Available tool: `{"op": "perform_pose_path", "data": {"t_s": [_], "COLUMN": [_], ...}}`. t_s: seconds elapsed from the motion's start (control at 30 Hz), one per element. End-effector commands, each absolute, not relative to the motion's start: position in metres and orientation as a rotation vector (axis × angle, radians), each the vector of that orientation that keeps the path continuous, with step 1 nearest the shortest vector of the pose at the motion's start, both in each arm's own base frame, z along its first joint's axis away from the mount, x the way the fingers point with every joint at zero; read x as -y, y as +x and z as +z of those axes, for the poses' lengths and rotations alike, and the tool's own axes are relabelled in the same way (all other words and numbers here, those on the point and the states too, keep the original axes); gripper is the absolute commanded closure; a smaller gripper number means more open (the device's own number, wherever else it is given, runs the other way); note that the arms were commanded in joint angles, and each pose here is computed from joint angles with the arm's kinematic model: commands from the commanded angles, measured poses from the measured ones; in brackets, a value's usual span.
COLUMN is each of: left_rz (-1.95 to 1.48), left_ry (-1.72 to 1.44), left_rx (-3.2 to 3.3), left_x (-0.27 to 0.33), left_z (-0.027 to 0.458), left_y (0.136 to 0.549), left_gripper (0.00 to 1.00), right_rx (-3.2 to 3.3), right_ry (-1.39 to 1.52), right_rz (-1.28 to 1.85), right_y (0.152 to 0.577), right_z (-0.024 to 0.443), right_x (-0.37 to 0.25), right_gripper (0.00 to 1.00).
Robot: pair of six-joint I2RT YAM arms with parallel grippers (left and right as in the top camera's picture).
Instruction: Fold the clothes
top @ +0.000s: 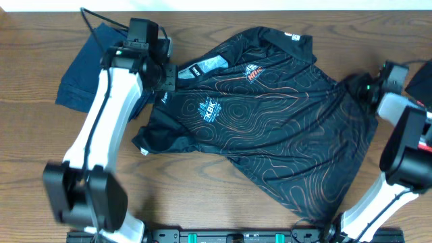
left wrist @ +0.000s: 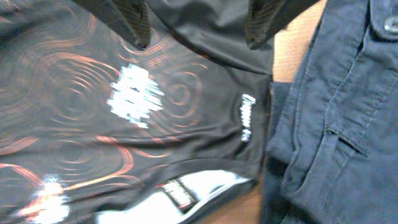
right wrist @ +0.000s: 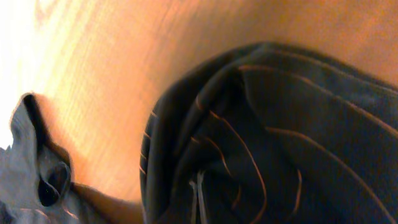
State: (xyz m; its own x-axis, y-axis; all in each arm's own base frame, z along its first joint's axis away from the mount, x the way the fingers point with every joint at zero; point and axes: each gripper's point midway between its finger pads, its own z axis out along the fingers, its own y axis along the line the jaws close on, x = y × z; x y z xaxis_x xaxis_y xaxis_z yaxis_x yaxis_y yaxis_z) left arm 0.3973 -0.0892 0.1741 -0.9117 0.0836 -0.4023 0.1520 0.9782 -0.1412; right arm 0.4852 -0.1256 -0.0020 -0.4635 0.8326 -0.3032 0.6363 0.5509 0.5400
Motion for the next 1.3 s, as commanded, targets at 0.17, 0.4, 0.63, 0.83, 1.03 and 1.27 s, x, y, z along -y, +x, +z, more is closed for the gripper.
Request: {"op": "perform_pose_path", "data": {"t_s": [0.17,0.4,0.63,0.83,1.03,1.27], "left_rz": [-0.258,-0.244,-0.223,-0.224,-0.222,-0.221], "left_ry": [0.212,0.214,0.216,0.216,0.216,0.216], "left_rx": [-2.775,-2.790,-2.788,-2.789,-2.808,-2.814], "left_x": [0.103,0.100,0.098,0.098,0.097,0.097], "left_z": [0.179,0.177,0.177,0.177,0.175,0.175], "left_y": [0.371,0.368,0.369,0.369,0.364,0.363], "left_gripper": [0.44,0.44,0.40,0.40,0.40,0.40], "right_rx": [-2.281,-2.511,-2.849,-2.921,-2.884,-2.864], "right_ry": [1.044,0.965,1.259,1.229,1.076,1.027], "right_rz": [0.450,0.401,0.173,0.098,0.189,0.282], "right_y": [0.535,0.476,0.364,0.340,0.351,0.352], "right_z": [0.056,0.123,0.097,0.040,0.002,-0.014], "right_x": [0.149,0.167,0.172,0.176,0.168,0.155], "right_gripper": [0.93,0.70,0.51,0.40,0.40,0.63]}}
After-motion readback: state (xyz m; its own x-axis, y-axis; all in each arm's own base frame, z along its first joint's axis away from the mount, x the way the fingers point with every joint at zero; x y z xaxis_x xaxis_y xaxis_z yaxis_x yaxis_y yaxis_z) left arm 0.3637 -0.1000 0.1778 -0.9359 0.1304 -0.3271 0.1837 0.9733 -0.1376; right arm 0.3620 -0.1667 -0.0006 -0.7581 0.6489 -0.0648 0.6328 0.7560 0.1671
